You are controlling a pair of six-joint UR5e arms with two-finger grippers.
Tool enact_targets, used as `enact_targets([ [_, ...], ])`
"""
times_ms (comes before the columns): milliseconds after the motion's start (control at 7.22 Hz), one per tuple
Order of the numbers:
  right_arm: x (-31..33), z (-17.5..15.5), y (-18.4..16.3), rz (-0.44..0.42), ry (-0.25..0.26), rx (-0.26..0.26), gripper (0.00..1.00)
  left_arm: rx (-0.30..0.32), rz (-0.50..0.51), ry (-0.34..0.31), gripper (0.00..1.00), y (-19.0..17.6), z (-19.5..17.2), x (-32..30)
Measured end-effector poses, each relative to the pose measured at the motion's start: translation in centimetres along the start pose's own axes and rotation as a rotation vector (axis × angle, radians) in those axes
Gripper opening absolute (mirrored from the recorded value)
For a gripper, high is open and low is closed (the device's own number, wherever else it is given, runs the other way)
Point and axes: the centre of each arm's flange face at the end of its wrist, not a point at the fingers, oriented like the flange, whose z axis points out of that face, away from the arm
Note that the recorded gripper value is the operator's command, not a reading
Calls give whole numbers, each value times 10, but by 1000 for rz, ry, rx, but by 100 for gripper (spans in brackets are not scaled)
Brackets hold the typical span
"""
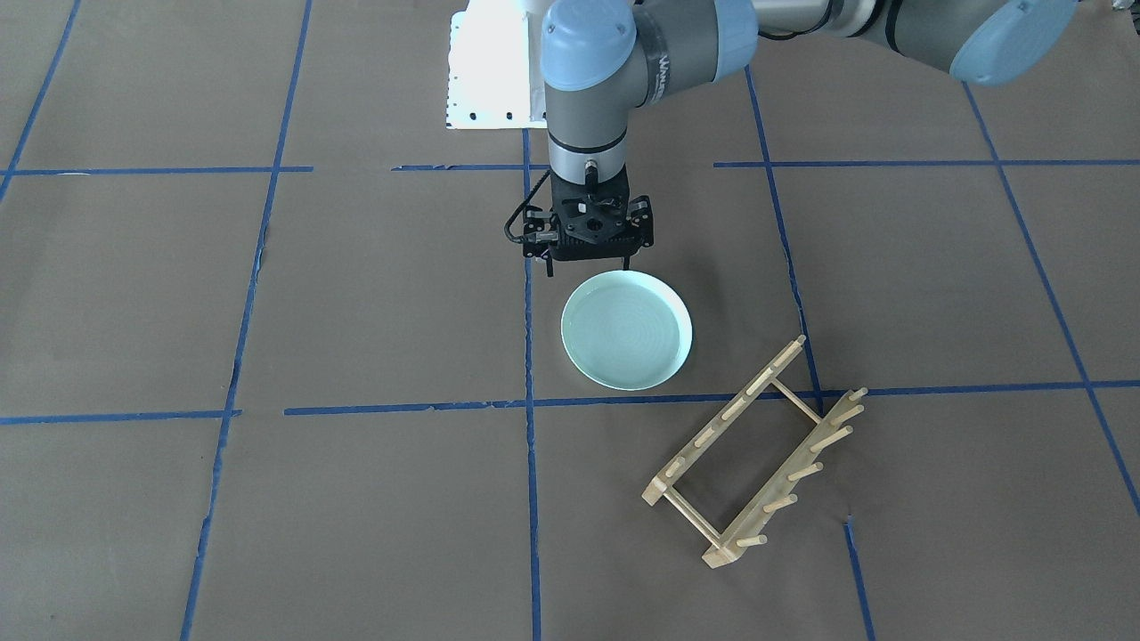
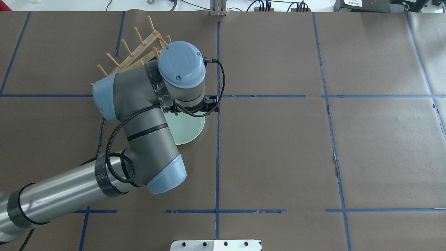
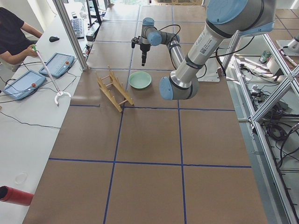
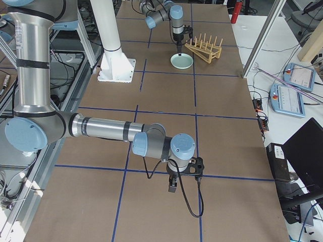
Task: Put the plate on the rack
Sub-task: 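Move the left gripper over the pale green plate and lower it, then close the left gripper on the rim of the green plate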
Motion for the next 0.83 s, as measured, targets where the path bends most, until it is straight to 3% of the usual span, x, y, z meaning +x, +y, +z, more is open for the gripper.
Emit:
enact_targets([
  [277, 0, 0, 0, 0, 0, 0, 100, -5, -15, 29, 100, 6, 52, 9],
  [831, 0, 0, 0, 0, 0, 0, 100, 1, -26, 37, 94, 8, 87, 11],
])
